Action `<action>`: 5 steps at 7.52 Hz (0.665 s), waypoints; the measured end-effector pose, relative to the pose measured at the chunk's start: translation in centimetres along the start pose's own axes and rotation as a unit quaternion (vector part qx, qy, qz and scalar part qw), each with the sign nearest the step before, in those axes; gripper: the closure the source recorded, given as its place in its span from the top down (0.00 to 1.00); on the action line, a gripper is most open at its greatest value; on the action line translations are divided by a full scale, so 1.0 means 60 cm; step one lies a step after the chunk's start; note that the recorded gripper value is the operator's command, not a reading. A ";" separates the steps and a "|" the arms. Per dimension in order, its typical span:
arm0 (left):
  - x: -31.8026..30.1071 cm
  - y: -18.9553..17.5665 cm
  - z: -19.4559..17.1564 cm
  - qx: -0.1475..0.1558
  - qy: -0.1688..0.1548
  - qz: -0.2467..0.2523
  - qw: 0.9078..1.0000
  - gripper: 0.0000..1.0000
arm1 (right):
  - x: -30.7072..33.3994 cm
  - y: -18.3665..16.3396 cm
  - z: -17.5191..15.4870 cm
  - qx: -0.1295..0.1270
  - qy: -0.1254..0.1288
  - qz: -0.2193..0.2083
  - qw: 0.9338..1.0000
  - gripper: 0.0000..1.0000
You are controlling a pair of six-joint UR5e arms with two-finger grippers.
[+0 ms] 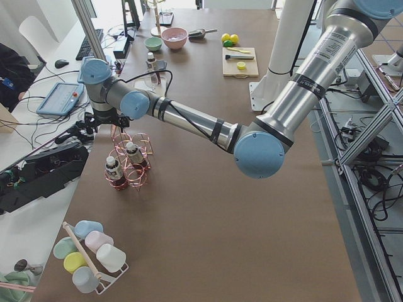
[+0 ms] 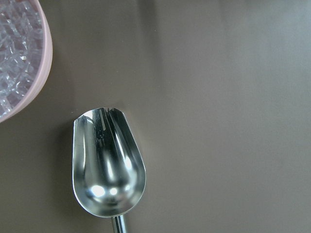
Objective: Take tea from basket to plate
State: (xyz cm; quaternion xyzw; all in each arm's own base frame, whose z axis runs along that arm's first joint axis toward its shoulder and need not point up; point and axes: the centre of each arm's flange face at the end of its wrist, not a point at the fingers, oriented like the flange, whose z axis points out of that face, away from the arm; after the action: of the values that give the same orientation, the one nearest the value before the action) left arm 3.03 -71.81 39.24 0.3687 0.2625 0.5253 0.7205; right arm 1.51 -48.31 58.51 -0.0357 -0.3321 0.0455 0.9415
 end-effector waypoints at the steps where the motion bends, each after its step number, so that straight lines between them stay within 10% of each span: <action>1: 0.013 0.001 -0.014 0.003 -0.006 -0.006 1.000 0.99 | 0.000 0.000 -0.001 0.000 0.000 0.000 1.000 1.00; 5: 0.122 0.059 -0.171 -0.005 -0.035 -0.061 0.998 0.99 | -0.002 -0.001 -0.002 0.001 0.000 -0.001 1.000 1.00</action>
State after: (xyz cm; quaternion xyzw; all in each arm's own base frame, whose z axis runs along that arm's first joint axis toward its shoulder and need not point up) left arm -4.56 -61.63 36.08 0.3664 0.2564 0.4690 0.7616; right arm 1.51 -48.39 58.35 -0.0340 -0.3321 0.0450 0.9415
